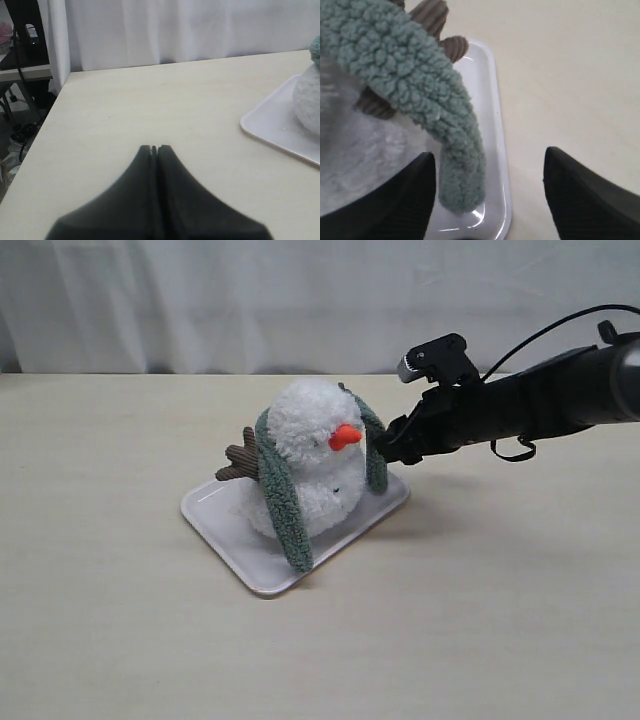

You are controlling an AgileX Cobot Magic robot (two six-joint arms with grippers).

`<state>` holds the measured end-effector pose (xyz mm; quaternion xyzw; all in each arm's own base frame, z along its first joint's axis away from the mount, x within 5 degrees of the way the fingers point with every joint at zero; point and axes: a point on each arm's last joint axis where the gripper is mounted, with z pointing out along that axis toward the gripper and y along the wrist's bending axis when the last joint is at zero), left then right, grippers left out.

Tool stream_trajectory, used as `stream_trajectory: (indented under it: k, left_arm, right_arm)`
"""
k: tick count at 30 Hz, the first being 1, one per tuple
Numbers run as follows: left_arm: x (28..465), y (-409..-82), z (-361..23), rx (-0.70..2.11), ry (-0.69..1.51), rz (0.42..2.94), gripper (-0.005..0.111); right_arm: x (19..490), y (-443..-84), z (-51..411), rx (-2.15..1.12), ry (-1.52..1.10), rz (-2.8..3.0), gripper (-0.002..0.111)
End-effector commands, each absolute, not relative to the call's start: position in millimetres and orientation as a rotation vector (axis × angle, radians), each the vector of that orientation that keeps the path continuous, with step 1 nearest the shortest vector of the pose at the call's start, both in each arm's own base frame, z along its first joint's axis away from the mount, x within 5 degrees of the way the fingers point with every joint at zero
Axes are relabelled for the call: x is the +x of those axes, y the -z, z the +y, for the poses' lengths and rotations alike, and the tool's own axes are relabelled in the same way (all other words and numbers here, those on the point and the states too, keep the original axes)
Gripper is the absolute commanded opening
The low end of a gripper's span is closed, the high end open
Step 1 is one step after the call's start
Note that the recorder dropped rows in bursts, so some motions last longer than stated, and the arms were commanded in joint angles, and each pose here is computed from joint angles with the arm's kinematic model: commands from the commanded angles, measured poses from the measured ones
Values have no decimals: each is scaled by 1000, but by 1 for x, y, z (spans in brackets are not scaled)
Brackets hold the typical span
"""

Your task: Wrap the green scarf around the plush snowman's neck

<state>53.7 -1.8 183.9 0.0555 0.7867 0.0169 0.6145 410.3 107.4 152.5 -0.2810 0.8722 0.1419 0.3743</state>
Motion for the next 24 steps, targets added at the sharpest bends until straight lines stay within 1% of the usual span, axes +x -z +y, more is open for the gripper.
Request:
stream_trajectory:
  k: [1, 4, 6, 7, 9, 10, 11, 12, 15, 19, 21, 24]
  left_arm:
    - [54, -184, -2, 126, -33, 1802, 0]
    - [54, -184, -2, 126, -33, 1802, 0]
    - [54, -184, -2, 126, -33, 1802, 0]
    - [54, -184, -2, 126, -33, 1802, 0]
    - [54, -184, -2, 126, -33, 1802, 0]
    - [54, -184, -2, 126, -33, 1802, 0]
    - [54, -184, -2, 126, -33, 1802, 0]
    - [54, -184, -2, 126, -33, 1802, 0]
    - [54, -184, -2, 126, -33, 1802, 0]
    - [54, -184, -2, 126, -33, 1802, 0]
    - [54, -184, -2, 126, -33, 1802, 0]
    - [54, -184, -2, 126, -33, 1802, 0]
  right_arm:
    - [416, -147, 116, -762, -347, 2195, 60]
    - [421, -143, 121, -766, -322, 2191, 59]
    - [425, -140, 120, -730, -274, 2202, 54]
    - [425, -140, 119, -723, -255, 2203, 50]
    - [425, -139, 121, -730, -268, 2205, 34]
    - [422, -140, 124, -750, -324, 2202, 16]
    - [420, -141, 127, -772, -353, 2196, 8]
    - [417, -145, 132, -799, -433, 2181, 4]
    - [408, -158, 136, -777, -550, 2211, 4]
    - [379, -169, 137, -796, -711, 2345, 4]
    - [369, -170, 134, -837, -727, 2418, 4]
    - [355, -171, 136, -854, -856, 2535, 4]
